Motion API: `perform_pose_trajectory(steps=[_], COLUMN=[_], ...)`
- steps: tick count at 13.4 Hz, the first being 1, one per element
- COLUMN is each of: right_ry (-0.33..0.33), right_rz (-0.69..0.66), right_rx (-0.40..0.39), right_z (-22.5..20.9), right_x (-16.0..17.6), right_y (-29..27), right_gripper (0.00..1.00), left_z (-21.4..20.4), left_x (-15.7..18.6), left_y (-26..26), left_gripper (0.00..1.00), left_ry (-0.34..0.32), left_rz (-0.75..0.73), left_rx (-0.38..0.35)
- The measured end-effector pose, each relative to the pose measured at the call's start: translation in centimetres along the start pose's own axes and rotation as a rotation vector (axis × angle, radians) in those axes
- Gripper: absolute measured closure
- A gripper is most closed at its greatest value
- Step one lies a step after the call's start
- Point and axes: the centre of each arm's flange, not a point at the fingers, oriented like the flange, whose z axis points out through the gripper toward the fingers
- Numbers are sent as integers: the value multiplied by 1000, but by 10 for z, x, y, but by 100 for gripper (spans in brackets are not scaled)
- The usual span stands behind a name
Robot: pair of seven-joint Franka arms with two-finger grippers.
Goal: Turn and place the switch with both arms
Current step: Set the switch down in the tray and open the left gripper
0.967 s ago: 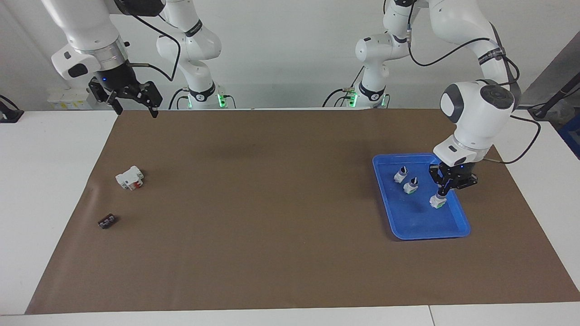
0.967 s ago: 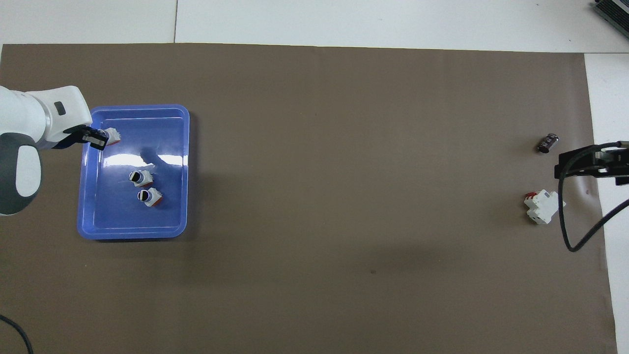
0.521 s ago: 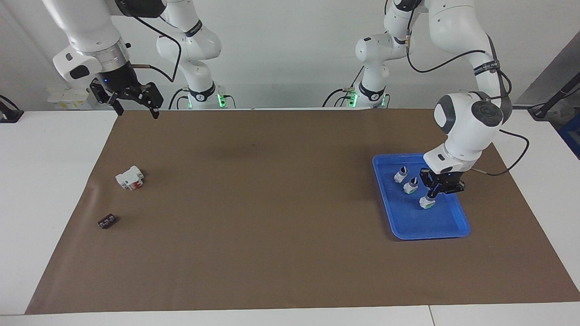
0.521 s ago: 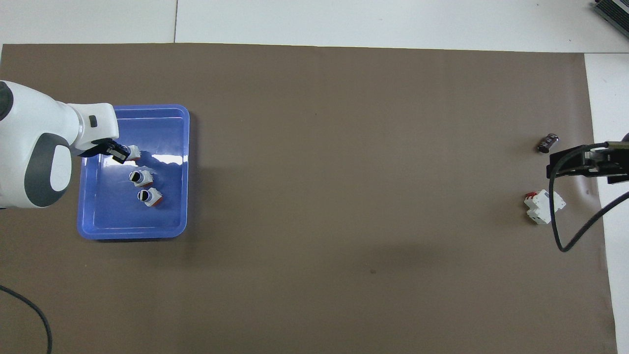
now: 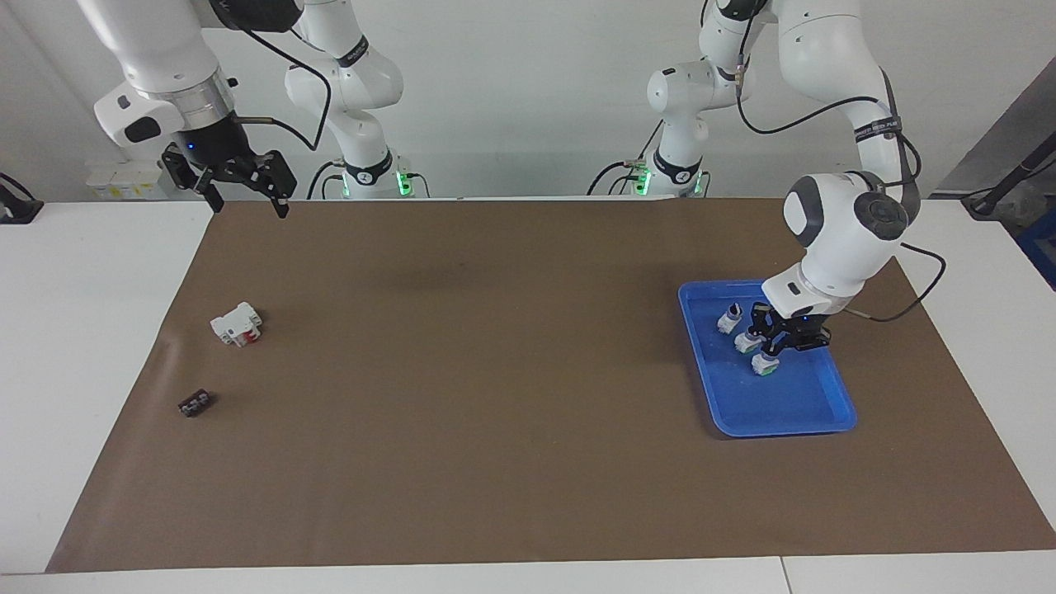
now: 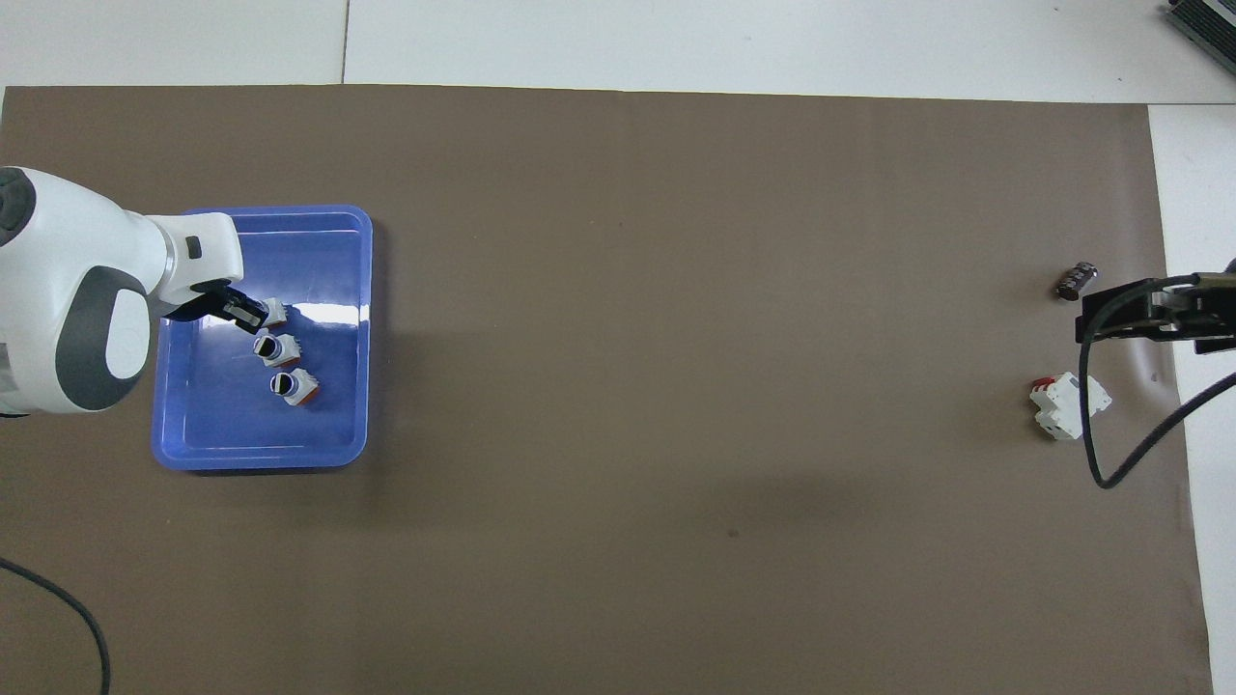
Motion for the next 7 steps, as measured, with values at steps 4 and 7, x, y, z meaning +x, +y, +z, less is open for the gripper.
perform_pose_trajectory(steps=[4,7], right_ry=[-1,-3], right_rz=[13,23], right_rx=[1,1], right_z=[0,1], right_x=[1,1], right_y=[7,13], right_gripper=[0,0], left_z=[-44,-93], left_x=[2,-8], left_y=[0,8], left_gripper=[14,0], left_ry=[53,77], left_rz=[-2,-10], left_rx=[42,71])
